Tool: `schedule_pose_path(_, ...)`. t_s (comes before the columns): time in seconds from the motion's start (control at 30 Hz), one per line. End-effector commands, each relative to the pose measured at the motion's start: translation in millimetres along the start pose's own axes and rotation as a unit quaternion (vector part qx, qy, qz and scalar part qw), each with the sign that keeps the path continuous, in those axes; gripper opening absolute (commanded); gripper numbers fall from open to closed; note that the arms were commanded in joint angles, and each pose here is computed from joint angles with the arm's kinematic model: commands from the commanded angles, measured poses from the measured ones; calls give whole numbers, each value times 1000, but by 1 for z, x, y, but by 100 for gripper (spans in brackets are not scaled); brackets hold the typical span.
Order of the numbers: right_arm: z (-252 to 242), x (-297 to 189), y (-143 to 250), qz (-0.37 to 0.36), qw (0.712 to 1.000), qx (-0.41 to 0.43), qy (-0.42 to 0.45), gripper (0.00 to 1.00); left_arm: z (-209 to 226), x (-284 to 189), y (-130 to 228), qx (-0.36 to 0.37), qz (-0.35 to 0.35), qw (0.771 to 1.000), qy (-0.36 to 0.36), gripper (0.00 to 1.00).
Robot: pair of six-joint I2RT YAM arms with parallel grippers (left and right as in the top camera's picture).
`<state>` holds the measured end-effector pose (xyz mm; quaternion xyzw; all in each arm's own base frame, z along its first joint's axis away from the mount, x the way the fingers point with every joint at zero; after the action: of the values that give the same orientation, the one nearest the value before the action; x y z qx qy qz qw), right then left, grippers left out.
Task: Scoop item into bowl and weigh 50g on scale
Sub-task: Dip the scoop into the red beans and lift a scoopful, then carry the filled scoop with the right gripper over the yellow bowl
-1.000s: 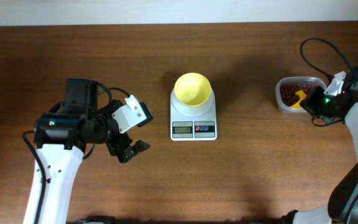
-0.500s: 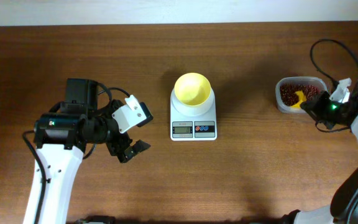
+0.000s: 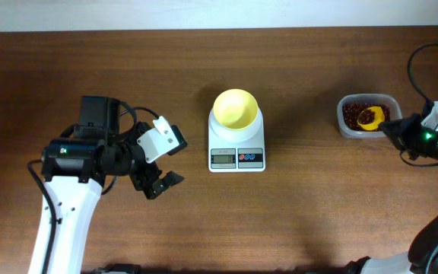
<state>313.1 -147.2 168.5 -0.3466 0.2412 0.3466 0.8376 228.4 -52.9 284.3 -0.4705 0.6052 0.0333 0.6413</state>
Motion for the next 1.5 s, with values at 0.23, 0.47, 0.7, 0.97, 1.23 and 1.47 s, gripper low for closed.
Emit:
schedule_pose_path(0.23, -2, -4, 2, -6, 999, 4, -46, 4, -3, -3, 1, 6, -9, 1000, 3, 99)
schedule_pose_path(0.47, 3, -5, 2, -7, 997, 4, -78, 4, -3, -3, 1, 6, -9, 1000, 3, 99)
schedule_pose_path(0.7, 12, -7, 0, -12, 992, -2, -129, 4, -3, -3, 1, 6, -9, 1000, 3, 99)
schedule_pose_path(0.97, 21, -9, 0, -12, 982, -3, -189, 4, -3, -3, 1, 6, -9, 1000, 3, 99)
schedule_pose_path(1.23, 58, 20, 9, 41, 975, -19, -218, 4, -3, -3, 1, 6, -9, 1000, 3, 99)
schedule_pose_path(1.47, 117, 57, 13, 75, 959, -62, -265, 4, -3, -3, 1, 6, -9, 1000, 3, 99)
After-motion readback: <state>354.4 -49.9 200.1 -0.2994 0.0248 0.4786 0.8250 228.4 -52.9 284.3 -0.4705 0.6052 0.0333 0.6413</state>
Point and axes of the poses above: each gripper's point midway between its finger pads, its own x axis out along the fingers, its own z axis along the line the jaws close on, y = z × x, the point moved 9 cm from there along -x, back along the fingers, and after that the axes turned 15 degrees about -x, right-handed, at the moved point
